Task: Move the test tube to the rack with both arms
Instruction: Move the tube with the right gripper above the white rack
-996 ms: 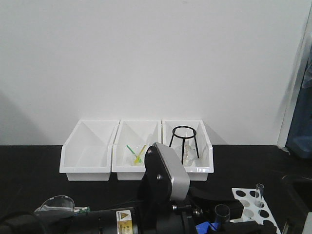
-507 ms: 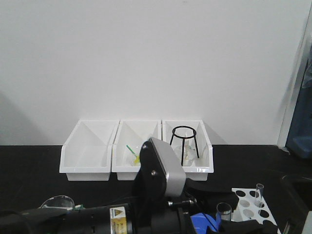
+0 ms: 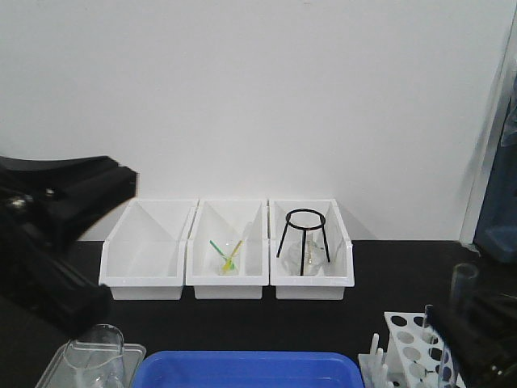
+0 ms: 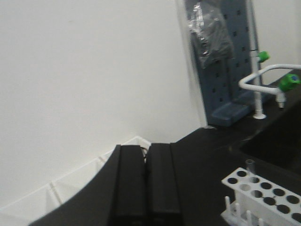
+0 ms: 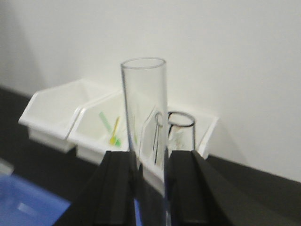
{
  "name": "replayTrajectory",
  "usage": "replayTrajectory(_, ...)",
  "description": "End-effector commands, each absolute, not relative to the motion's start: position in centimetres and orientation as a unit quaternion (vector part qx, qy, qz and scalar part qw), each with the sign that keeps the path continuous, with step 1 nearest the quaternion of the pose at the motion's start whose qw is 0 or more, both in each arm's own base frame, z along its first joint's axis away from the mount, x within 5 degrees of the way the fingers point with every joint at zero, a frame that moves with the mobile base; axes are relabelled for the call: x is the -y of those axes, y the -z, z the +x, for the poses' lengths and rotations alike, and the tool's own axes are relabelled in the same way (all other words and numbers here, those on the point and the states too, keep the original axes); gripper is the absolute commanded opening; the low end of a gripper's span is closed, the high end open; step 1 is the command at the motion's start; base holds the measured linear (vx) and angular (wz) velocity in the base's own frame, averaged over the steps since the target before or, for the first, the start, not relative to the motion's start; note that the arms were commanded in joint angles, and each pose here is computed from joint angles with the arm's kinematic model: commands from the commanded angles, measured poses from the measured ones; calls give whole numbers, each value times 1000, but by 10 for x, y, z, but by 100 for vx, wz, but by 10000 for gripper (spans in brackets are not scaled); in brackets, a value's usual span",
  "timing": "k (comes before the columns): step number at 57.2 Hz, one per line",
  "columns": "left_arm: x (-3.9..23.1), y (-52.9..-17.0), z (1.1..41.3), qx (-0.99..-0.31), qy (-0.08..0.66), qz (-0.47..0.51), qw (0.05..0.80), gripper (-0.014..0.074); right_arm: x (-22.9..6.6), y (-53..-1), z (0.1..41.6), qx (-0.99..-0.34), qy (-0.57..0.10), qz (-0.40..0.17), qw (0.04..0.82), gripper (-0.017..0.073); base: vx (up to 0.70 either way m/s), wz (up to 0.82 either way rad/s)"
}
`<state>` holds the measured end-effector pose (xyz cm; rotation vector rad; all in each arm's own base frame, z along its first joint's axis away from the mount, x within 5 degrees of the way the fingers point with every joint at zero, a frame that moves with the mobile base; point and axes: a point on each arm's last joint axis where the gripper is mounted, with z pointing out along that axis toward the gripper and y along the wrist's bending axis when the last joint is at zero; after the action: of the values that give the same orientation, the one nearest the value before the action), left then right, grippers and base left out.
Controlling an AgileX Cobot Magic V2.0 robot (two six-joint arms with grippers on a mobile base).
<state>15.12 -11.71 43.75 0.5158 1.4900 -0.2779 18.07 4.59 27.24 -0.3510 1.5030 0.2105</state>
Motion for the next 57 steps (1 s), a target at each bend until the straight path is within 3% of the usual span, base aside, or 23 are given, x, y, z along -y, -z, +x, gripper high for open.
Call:
replayTrajectory(1,103,-454,141,-655,123,208,716,-8,-31,-289,187,-601,-94,-82,790,-8,0,0)
replayTrajectory(9,95,-459,135,-649,120,201,724,-8,-22,-269,201,-574,-100,-33,812,-8,0,0)
replayTrajectory(19,96,-458,136,-647,110,206,726,-8,-27,-252,216,-553,-123,-44,823,-8,0,0)
replayTrajectory(30,98,-457,138,-649,108,209,723,-8,-29,-233,229,-588,-126,-44,797,-8,0,0)
replayTrajectory(57,98,-457,138,-650,106,208,724,-8,-33,-223,245,-604,-139,-56,783,-8,0,0)
